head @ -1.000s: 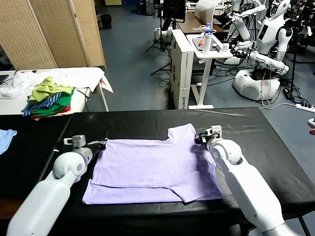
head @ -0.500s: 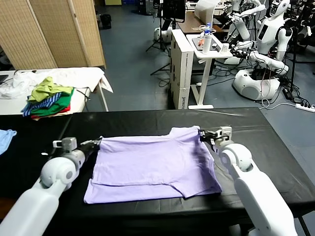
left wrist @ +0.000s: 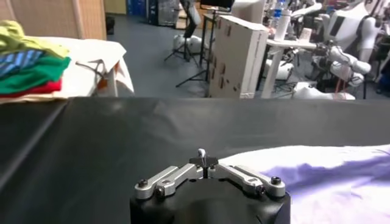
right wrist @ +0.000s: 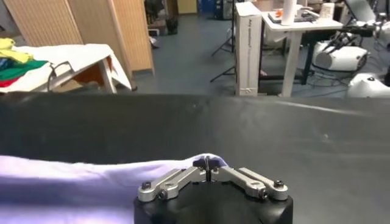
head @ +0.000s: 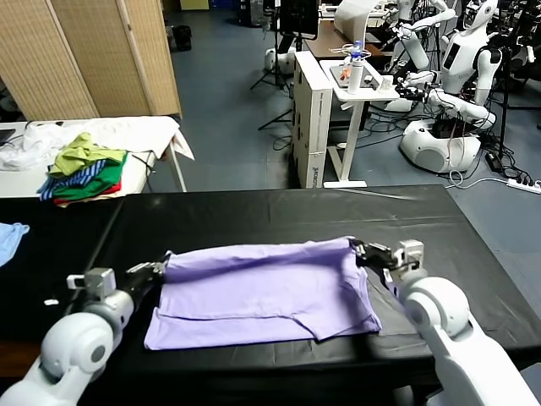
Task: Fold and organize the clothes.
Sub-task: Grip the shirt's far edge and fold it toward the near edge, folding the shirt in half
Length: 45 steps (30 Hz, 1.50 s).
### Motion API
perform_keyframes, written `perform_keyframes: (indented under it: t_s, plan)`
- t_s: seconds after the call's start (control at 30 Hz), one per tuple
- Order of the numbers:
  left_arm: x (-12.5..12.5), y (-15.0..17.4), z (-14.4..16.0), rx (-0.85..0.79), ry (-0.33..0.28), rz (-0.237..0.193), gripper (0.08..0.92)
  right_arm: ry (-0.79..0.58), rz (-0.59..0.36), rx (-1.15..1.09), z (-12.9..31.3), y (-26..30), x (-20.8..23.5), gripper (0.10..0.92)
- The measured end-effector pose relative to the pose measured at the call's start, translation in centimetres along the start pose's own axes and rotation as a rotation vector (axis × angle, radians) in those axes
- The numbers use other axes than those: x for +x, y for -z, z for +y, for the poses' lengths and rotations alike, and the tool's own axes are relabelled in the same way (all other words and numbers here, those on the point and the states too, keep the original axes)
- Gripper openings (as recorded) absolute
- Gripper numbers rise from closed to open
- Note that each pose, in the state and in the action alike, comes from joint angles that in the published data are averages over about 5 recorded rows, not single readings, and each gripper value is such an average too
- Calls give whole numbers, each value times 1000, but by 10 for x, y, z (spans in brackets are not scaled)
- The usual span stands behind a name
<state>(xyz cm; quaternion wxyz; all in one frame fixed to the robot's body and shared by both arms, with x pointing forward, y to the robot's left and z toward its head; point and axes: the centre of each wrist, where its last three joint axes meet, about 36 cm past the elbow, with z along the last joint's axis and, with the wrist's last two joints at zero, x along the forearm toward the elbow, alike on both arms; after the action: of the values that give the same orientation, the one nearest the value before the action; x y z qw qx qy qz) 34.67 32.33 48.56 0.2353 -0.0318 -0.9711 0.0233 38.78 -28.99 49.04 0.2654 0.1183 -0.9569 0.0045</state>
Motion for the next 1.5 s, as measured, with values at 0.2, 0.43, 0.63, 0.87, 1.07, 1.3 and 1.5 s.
perform_keyframes:
  t_s: [0.2,0.43,0.63,0.87,1.07,1.3,1.5]
  plan:
    - [12,-11,-4,-4,12,17,146,4,29,9,6,-11,10,139]
    - [21,-31,-9,-12,24,53,146,7,62,18,10,-23,15,139]
    - [27,-46,-11,-12,36,71,146,5,86,24,11,-31,17,139]
    - [33,-57,-17,-13,52,73,146,10,100,25,14,-37,16,139]
    - [40,-65,-22,-23,71,65,146,21,107,25,16,-39,17,139]
    - [45,-76,-28,-47,110,77,176,41,110,32,20,-41,25,162]
    - [52,-84,-33,-68,143,78,541,36,82,29,17,-33,35,470]
